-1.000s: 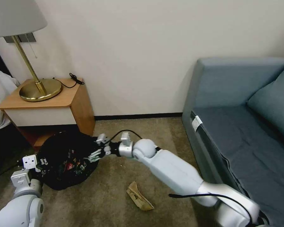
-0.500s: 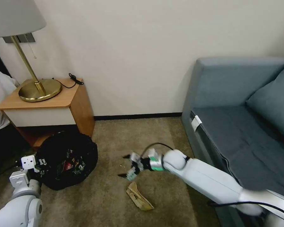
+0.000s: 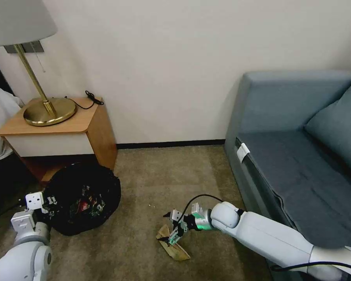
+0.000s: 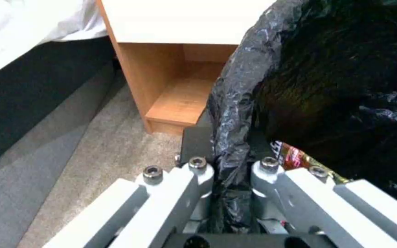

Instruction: Pick up the trash bin, then pick up the garbage on the floor and place it into the trash bin.

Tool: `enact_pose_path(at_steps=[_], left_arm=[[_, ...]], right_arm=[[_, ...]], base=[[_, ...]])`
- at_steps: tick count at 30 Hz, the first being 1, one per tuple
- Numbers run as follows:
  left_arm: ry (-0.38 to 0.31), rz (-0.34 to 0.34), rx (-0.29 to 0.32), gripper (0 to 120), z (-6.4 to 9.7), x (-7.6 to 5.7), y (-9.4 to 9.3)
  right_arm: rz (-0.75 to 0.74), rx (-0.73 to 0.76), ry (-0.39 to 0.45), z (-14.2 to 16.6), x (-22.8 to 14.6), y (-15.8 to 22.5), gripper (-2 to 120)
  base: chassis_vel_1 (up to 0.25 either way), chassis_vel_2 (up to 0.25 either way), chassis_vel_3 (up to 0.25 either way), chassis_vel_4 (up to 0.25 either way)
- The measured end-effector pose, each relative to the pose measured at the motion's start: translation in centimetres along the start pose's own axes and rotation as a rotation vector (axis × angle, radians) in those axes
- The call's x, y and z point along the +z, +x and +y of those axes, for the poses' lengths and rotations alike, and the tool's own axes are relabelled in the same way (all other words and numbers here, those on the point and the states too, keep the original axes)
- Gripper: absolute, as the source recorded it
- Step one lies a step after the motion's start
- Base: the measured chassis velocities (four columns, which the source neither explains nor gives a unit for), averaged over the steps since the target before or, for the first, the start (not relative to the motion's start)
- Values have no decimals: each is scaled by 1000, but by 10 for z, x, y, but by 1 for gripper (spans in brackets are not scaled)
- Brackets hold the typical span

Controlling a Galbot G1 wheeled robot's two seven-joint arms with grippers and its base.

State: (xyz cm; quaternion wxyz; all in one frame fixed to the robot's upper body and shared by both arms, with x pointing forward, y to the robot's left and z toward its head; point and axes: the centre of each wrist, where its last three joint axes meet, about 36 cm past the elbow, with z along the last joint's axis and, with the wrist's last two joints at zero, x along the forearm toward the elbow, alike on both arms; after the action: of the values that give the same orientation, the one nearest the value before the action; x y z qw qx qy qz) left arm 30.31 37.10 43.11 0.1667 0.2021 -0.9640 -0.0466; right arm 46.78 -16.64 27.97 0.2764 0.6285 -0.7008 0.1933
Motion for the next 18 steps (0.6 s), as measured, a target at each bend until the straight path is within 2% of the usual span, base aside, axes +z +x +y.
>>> enact_pose_path(at_steps=[8, 18], left_arm=[[1, -8, 6, 4, 0, -3, 2], [1, -4, 15, 4, -3, -1, 2]], right_arm=[[57, 1, 15, -7, 18, -8, 100], [112, 14, 61, -18, 32, -36, 100]], base=[[0, 0, 0, 0], [0, 0, 0, 0]])
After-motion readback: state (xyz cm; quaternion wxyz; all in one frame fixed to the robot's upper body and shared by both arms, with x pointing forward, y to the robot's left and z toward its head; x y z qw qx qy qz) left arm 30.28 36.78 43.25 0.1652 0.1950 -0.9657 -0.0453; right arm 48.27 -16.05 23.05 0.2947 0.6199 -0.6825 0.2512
